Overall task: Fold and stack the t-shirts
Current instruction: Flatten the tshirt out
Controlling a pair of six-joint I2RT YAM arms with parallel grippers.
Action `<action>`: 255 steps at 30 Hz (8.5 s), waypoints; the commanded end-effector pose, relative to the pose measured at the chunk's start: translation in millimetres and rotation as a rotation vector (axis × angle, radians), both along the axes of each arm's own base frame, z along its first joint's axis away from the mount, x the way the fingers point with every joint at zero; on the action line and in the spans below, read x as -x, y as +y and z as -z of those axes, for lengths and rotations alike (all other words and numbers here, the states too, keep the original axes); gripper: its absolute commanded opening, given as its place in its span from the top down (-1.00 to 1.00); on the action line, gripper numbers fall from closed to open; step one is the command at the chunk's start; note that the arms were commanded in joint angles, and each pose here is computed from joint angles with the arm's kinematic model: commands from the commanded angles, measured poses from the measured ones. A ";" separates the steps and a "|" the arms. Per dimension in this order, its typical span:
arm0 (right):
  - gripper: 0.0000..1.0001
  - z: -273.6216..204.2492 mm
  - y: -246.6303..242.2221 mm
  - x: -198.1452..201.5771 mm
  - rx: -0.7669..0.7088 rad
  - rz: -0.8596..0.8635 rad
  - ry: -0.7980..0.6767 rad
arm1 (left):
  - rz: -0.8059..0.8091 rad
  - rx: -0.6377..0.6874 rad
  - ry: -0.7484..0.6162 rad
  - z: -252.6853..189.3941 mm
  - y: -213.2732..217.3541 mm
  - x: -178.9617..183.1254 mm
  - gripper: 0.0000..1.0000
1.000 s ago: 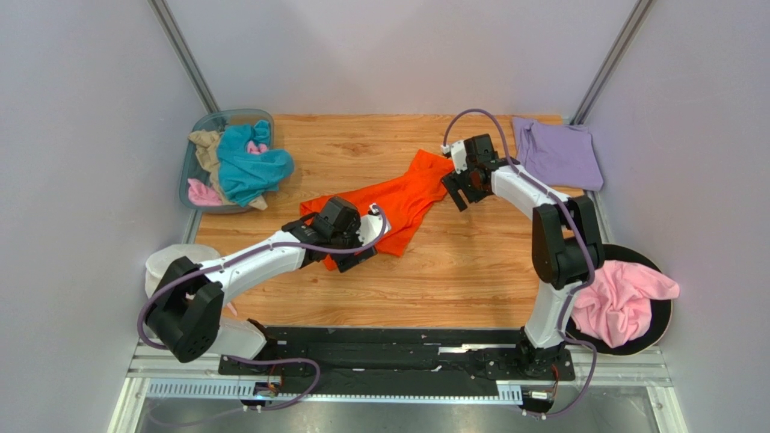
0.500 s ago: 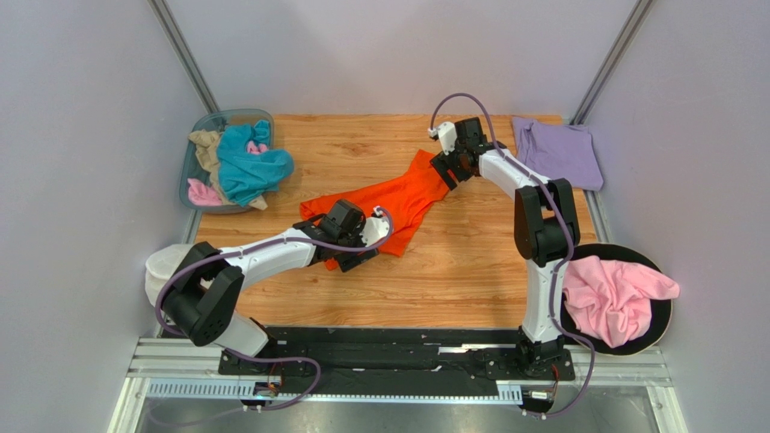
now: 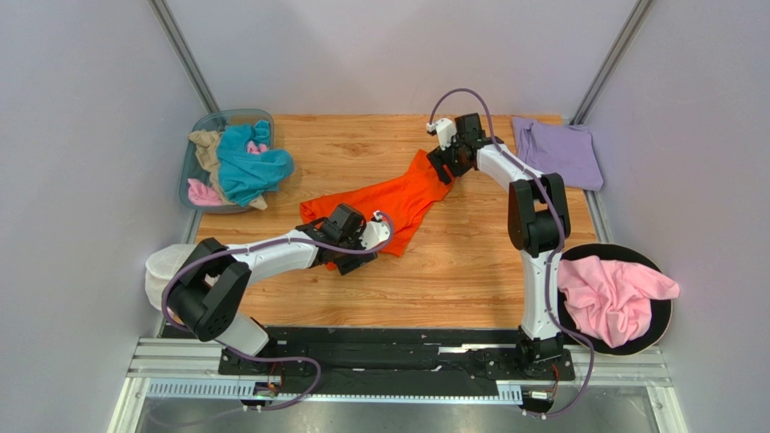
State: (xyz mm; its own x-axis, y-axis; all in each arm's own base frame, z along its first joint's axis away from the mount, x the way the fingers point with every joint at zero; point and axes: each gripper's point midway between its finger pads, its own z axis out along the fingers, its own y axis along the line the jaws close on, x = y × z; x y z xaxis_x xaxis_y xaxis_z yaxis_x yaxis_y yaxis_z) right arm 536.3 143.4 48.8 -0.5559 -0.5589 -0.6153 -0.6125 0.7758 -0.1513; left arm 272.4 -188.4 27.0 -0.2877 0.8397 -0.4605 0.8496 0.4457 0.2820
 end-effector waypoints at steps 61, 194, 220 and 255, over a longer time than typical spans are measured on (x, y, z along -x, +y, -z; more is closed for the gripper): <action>0.23 -82.3 0.3 137.4 0.013 -0.037 0.085 | -0.052 0.157 -0.636 -251.9 -2.8 -89.4 1.00; -0.04 -21.7 115.0 61.3 -0.029 -0.222 -0.007 | -0.034 0.106 -0.683 -283.5 22.3 -96.0 1.00; 0.94 -96.2 100.5 65.5 -0.022 -0.127 -0.188 | -0.046 0.119 -0.665 -272.1 22.2 -93.8 1.00; -0.09 -55.2 134.7 96.9 -0.059 -0.290 -0.234 | -0.016 0.108 -0.742 -304.5 14.5 -112.7 1.00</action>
State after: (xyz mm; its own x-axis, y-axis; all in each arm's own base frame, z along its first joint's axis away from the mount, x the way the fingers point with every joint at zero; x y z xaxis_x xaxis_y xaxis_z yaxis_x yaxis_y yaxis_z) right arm 426.6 256.4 56.0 -0.3368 -0.6807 -0.6506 -0.7747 0.5931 -0.2195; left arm 378.7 -169.4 294.7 0.0591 0.8082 -0.5860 0.4972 0.4852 0.7193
